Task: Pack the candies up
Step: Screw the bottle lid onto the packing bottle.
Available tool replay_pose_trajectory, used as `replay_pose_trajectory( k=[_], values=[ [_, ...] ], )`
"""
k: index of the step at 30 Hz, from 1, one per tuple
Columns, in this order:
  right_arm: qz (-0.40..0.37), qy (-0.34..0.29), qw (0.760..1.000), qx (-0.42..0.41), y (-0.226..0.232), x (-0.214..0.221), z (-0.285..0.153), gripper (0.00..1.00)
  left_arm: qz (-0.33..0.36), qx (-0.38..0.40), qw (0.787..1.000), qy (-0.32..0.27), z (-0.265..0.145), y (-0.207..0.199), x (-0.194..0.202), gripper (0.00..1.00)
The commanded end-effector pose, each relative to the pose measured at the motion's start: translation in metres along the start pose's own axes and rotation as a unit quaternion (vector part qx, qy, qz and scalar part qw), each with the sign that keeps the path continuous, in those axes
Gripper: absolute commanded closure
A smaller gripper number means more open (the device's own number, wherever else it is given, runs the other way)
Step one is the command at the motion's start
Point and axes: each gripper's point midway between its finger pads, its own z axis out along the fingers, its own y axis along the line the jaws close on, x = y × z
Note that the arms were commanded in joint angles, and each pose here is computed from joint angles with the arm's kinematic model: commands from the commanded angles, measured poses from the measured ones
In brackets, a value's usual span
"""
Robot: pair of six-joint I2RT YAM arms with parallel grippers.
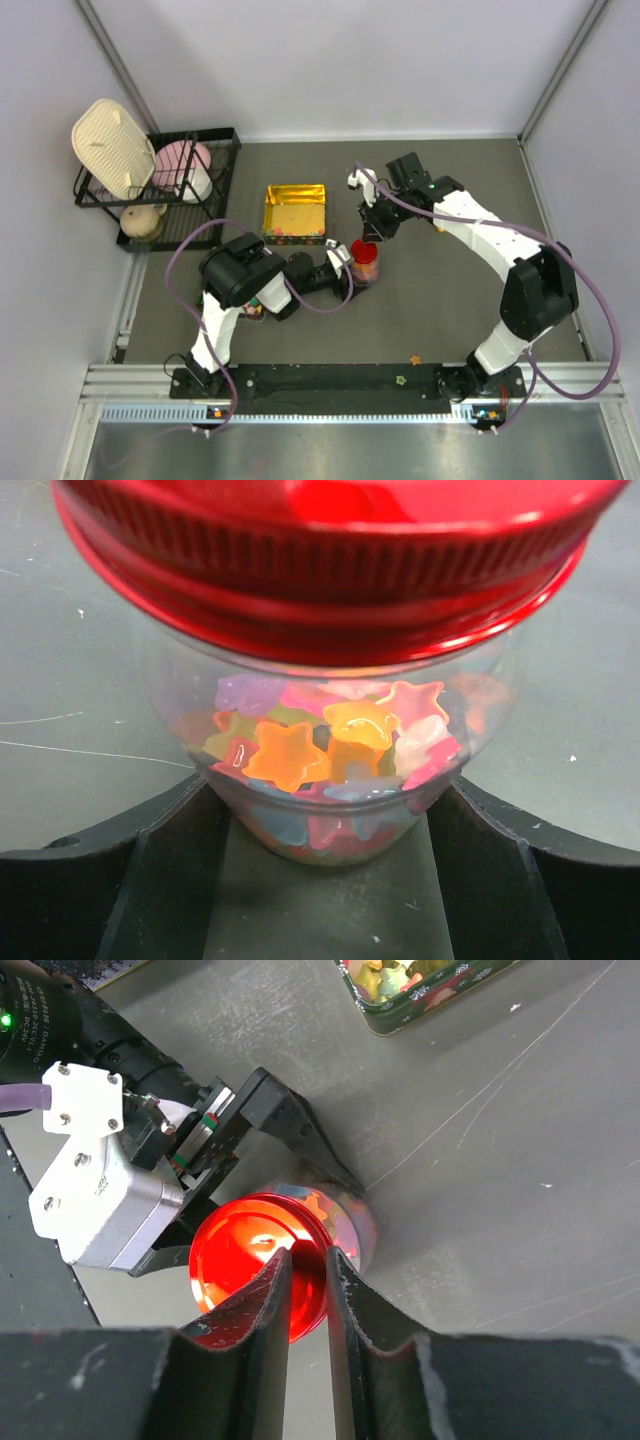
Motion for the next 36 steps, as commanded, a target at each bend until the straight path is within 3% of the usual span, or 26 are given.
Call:
replay_pose_trajectory(
  k=[1,13,18,20,25,30,33,36],
  values=[
    [-0.005,-0.011,1.0,-0.007,0.002,-0.005,-0.008,0.82,0.048,0.007,0.991,-0.128,0.002,-0.002,-0.063,0.69],
    [0.013,0.007,1.0,0.011,-0.002,0.029,-0.023,0.83,0.044,-0.001,0.99,-0.131,0.003,0.001,-0.064,0.77],
    [0.019,0.002,1.0,0.002,0.006,0.03,-0.026,0.82,0.043,0.0,0.99,-0.131,0.004,0.001,-0.065,0.93],
    [0.017,-0.001,1.0,0.005,0.007,0.029,-0.03,0.82,0.043,-0.002,0.991,-0.13,0.003,0.002,-0.064,0.93],
    [0.008,-0.02,1.0,0.014,0.007,0.012,-0.041,0.8,0.046,0.002,0.991,-0.129,0.004,0.0,-0.063,0.94],
    [0.001,-0.042,0.999,0.03,-0.007,-0.021,-0.045,0.65,0.047,0.005,0.991,-0.128,0.003,-0.001,-0.063,0.94],
    [0.005,-0.045,0.999,0.022,-0.011,-0.032,-0.038,0.65,0.047,0.006,0.991,-0.127,0.003,-0.002,-0.061,0.95],
    [0.003,-0.036,0.999,0.019,-0.012,-0.032,-0.029,0.73,0.048,0.006,0.991,-0.128,0.003,-0.002,-0.062,0.95]
  ],
)
